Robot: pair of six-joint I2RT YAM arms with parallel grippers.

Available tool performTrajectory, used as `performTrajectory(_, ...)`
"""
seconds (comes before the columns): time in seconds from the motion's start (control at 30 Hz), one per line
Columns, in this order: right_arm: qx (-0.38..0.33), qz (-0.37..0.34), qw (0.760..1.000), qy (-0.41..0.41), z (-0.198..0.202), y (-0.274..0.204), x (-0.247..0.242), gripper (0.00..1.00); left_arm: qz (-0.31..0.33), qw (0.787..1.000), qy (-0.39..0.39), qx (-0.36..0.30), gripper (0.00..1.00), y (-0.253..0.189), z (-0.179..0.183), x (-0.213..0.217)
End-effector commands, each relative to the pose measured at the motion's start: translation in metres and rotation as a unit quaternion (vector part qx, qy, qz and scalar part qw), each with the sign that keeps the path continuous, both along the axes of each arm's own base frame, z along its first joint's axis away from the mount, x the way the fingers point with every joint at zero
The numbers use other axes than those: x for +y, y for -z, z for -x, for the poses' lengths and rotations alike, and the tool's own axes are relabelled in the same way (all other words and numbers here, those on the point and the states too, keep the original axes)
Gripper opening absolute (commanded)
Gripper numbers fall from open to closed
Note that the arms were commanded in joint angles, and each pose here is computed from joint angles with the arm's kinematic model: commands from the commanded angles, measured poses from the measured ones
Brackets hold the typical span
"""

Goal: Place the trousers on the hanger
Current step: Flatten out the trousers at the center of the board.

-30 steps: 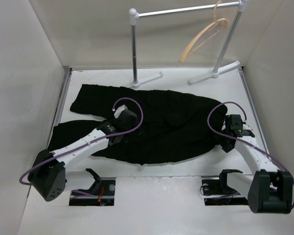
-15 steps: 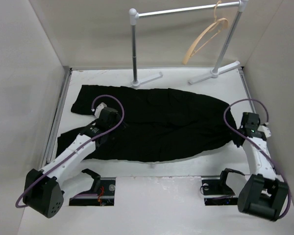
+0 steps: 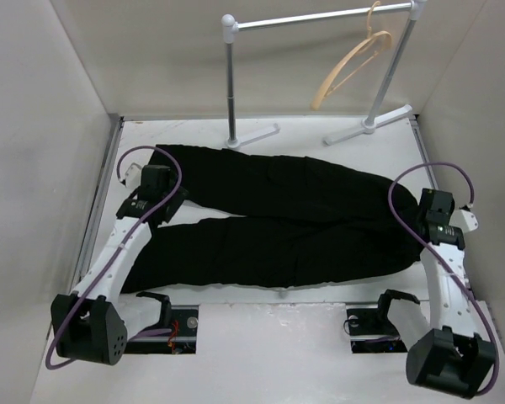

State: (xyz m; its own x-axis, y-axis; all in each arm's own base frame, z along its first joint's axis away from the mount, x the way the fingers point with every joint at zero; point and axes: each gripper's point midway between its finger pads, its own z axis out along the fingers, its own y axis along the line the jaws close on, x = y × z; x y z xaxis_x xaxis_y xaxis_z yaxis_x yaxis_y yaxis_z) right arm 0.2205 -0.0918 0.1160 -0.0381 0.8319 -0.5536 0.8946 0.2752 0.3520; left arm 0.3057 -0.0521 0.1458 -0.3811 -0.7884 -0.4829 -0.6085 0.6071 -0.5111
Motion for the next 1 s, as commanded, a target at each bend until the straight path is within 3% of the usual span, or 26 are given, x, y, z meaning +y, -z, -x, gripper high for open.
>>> performTrajectory(0.0,-0.028,0.046,0.998,-0.028,-0.006,-0.033,0.004,0.74,-0.015,1.0,-0.013,0.014,0.49,-0.004,0.007,0.012)
performTrajectory(0.1,-0.041,0.043,0.993,-0.106,-0.008,-0.034,0.039,0.63,-0.017,0.998,-0.033,0.044,0.37,0.007,0.038,0.028)
performTrajectory(0.17,-0.047,0.026,0.984,-0.171,-0.005,-0.03,0.071,0.43,-0.011,0.995,-0.048,0.082,0.17,0.019,0.071,0.037)
performTrajectory(0.2,-0.049,0.019,0.979,-0.195,-0.003,-0.028,0.083,0.34,-0.01,0.992,-0.059,0.107,0.12,0.025,0.089,0.042)
performTrajectory(0.3,-0.042,-0.021,0.953,-0.299,0.008,-0.014,0.135,0.17,0.004,0.98,-0.115,0.164,0.11,0.037,0.142,0.054)
performTrajectory(0.4,-0.022,-0.037,0.921,-0.388,0.018,-0.004,0.174,0.18,0.026,0.963,-0.181,0.198,0.22,0.047,0.179,0.064)
performTrajectory(0.6,-0.03,-0.033,0.878,-0.476,0.02,-0.009,0.215,0.3,0.077,0.936,-0.251,0.236,0.48,0.062,0.2,0.063)
performTrajectory(0.7,-0.045,-0.042,0.867,-0.495,0.017,-0.015,0.226,0.36,0.105,0.919,-0.269,0.269,0.49,0.075,0.208,0.053)
performTrajectory(0.97,-0.062,-0.045,0.855,-0.513,0.013,-0.026,0.227,0.46,0.092,0.889,-0.327,0.307,0.45,0.115,0.225,0.059)
